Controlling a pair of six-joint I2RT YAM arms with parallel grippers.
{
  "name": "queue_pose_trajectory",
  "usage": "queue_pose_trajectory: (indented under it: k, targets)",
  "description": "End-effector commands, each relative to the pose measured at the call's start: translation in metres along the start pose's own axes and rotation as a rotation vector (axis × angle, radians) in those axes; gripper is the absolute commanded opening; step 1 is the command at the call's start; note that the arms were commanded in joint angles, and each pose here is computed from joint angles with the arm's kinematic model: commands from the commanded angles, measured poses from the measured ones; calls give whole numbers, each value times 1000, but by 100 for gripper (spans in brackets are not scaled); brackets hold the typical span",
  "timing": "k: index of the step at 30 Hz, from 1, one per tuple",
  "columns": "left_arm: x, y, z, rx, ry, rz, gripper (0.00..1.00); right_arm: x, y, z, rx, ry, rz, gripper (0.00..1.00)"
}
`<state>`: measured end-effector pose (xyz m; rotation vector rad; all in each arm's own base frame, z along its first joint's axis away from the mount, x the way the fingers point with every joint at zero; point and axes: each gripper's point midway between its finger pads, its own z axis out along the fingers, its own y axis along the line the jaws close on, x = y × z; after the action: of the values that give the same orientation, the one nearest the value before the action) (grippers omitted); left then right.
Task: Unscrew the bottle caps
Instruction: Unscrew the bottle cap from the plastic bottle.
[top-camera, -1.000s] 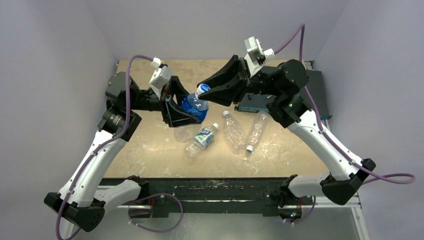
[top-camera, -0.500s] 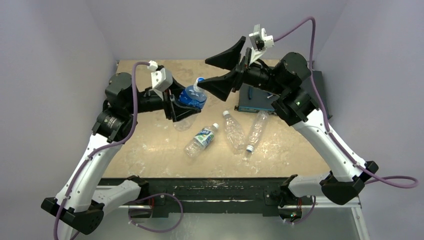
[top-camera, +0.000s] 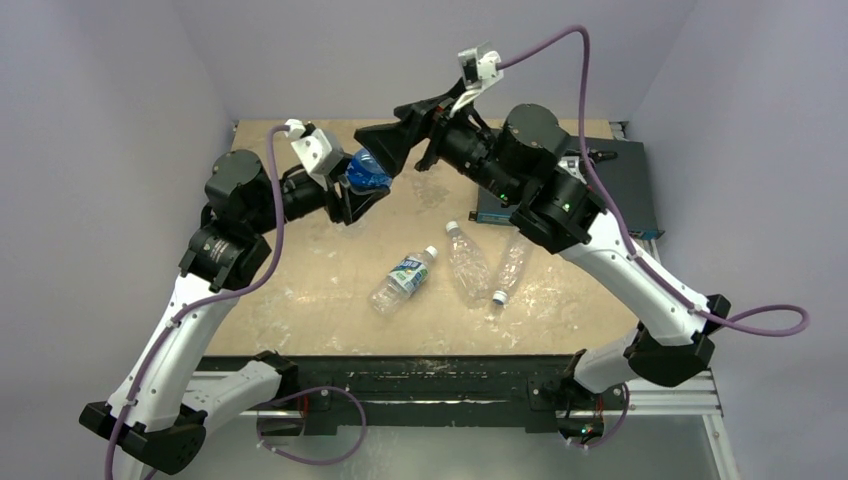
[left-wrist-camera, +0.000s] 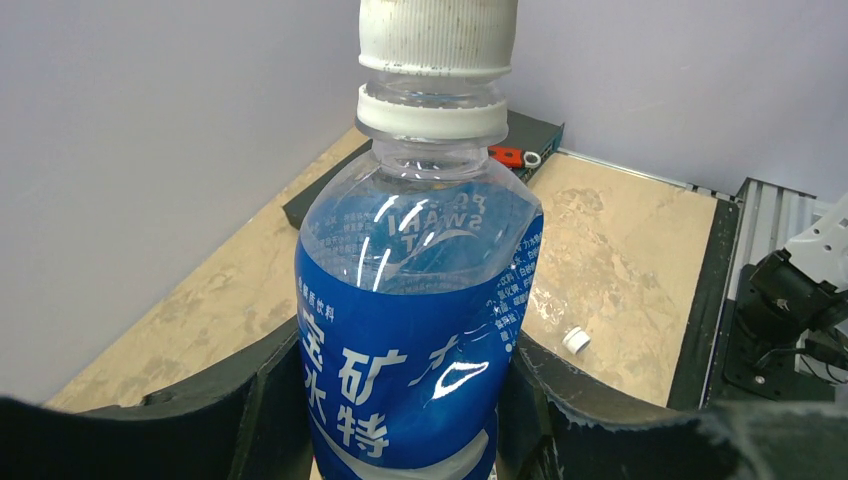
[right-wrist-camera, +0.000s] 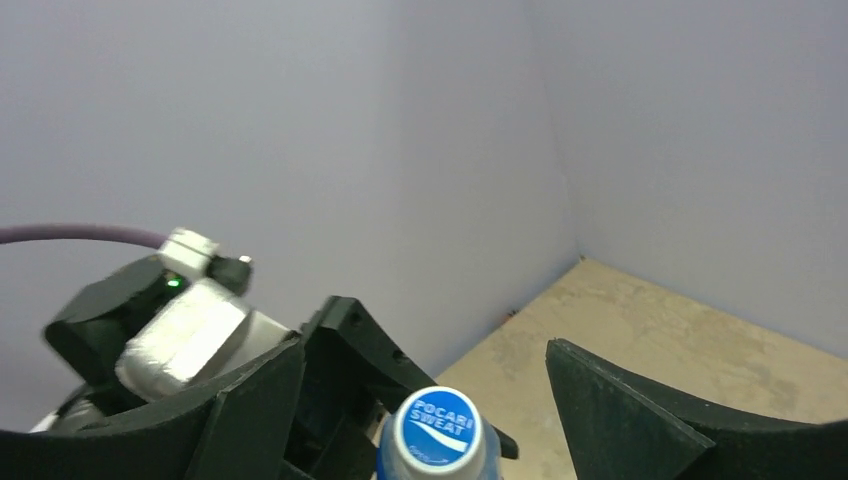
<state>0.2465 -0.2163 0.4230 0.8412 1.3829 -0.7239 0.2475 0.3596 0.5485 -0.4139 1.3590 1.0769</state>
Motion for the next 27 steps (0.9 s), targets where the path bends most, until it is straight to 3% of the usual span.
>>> queue_pose_trajectory:
  k: [1,6,12,22,27]
  targets:
    - [-7,9,-2,-46,-20,37,6,-8,-21,3,133,-37,-6,92]
    - [-7,8,-3,-46,-20,34,7,-9,-18,5,118,-57,16,83]
    - [-7,9,-2,-51,-20,30,7,1,-16,12,107,-34,37,63]
    - [-3,13,0,-63,-10,26,7,18,-12,14,82,4,49,64]
    - [-1,15,1,-74,-2,22,7,19,-9,13,78,1,47,53]
